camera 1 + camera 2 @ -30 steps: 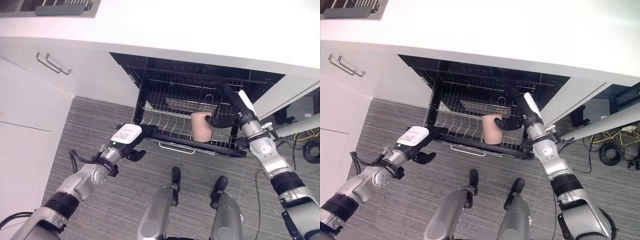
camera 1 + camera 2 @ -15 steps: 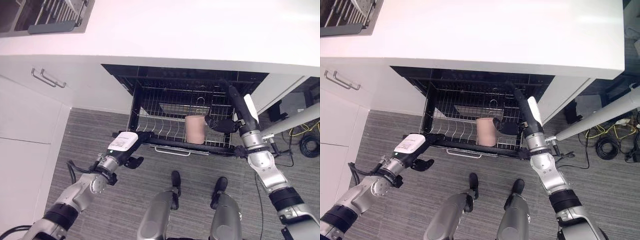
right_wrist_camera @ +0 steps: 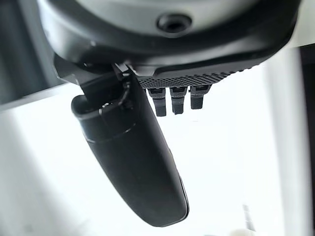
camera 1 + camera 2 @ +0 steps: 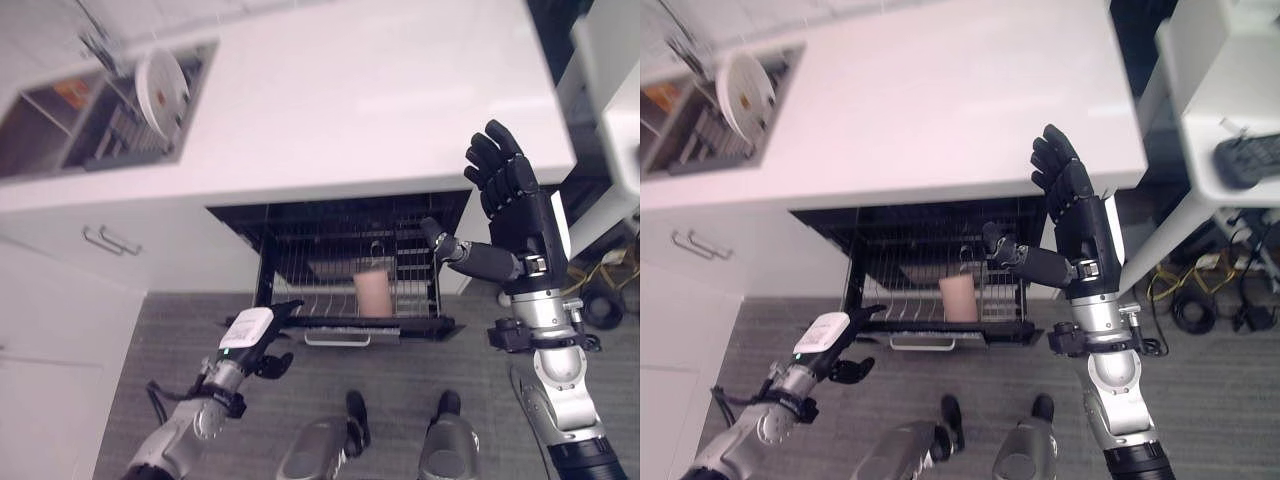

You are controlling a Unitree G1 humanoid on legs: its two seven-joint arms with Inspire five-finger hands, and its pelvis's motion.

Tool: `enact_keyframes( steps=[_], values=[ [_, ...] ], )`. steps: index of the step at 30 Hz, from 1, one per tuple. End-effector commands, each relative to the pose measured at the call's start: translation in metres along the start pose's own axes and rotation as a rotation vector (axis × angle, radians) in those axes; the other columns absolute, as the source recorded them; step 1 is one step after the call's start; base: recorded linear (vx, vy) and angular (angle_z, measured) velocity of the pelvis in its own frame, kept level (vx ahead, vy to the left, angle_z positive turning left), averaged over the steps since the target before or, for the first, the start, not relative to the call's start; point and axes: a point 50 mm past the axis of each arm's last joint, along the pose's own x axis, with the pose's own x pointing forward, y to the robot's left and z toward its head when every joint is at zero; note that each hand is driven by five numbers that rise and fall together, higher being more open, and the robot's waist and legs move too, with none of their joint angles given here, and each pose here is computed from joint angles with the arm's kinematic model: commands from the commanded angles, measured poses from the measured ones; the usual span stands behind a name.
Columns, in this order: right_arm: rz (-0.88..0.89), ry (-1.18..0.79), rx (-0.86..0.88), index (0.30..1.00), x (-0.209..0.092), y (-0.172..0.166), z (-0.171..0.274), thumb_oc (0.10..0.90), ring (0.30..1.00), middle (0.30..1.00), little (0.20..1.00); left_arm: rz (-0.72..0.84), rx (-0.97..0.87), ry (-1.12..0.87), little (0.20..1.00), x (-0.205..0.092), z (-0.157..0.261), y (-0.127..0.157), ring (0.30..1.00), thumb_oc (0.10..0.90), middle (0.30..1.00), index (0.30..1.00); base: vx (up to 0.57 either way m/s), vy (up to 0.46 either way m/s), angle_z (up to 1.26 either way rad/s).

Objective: Place the dishes in the dishwasher.

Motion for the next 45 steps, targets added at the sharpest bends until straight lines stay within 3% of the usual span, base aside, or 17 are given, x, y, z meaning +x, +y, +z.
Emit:
enact_keyframes(
  steps=[1,9,11,18,23,33,40,45],
  values=[
    [-0.038,-0.152,0.074,0.9,0.007,-0.003,0.02,0.8,0.9,0.9,0.9,0.263,-0.004,-0.019,0.9,0.002,-0.007,0.056,0.9,0.8,0.9,0.9,-0.02,0.065,0.0],
    [-0.05,-0.213,0.085,0.9,0.003,-0.006,0.035,0.8,0.9,0.9,0.9,0.544,-0.067,-0.066,0.9,-0.002,0.001,0.103,0.9,0.8,0.9,0.9,-0.07,0.003,0.05],
    [-0.107,-0.213,0.101,0.9,-0.002,-0.015,0.034,0.8,0.9,0.9,0.9,0.67,-0.155,-0.076,0.9,-0.008,0.002,0.114,0.9,0.8,0.9,0.9,-0.06,-0.106,0.35],
    [-0.252,-0.198,0.138,0.9,-0.019,-0.036,0.025,0.8,0.9,0.9,0.9,0.86,-0.457,0.031,0.9,-0.02,-0.015,0.11,0.9,0.8,0.9,0.9,0.01,-0.125,0.44],
    [-0.273,-0.206,0.094,0.9,-0.023,-0.046,0.026,0.8,0.9,0.9,0.9,0.963,-0.563,0.12,0.9,-0.033,-0.031,0.106,0.9,0.8,0.9,0.9,0.09,-0.007,0.32],
    [-0.2,-0.203,0.084,0.9,-0.012,-0.051,0.03,0.8,0.9,0.9,0.9,0.965,-0.641,-0.001,0.9,-0.037,-0.028,0.11,0.9,0.8,0.9,0.9,0.21,0.417,-0.1],
    [-0.353,-0.199,0.038,0.9,-0.023,-0.073,0.032,0.8,0.9,0.9,0.9,0.824,-0.691,-0.148,0.9,-0.012,-0.006,0.123,0.9,0.8,0.9,0.9,0.22,0.452,-0.08],
    [-0.366,-0.222,0.048,0.9,-0.024,-0.073,0.035,0.8,0.9,0.9,0.9,0.792,-0.651,-0.092,0.9,-0.015,-0.013,0.127,0.9,0.8,0.9,0.9,0.05,0.296,-0.36]
  ],
)
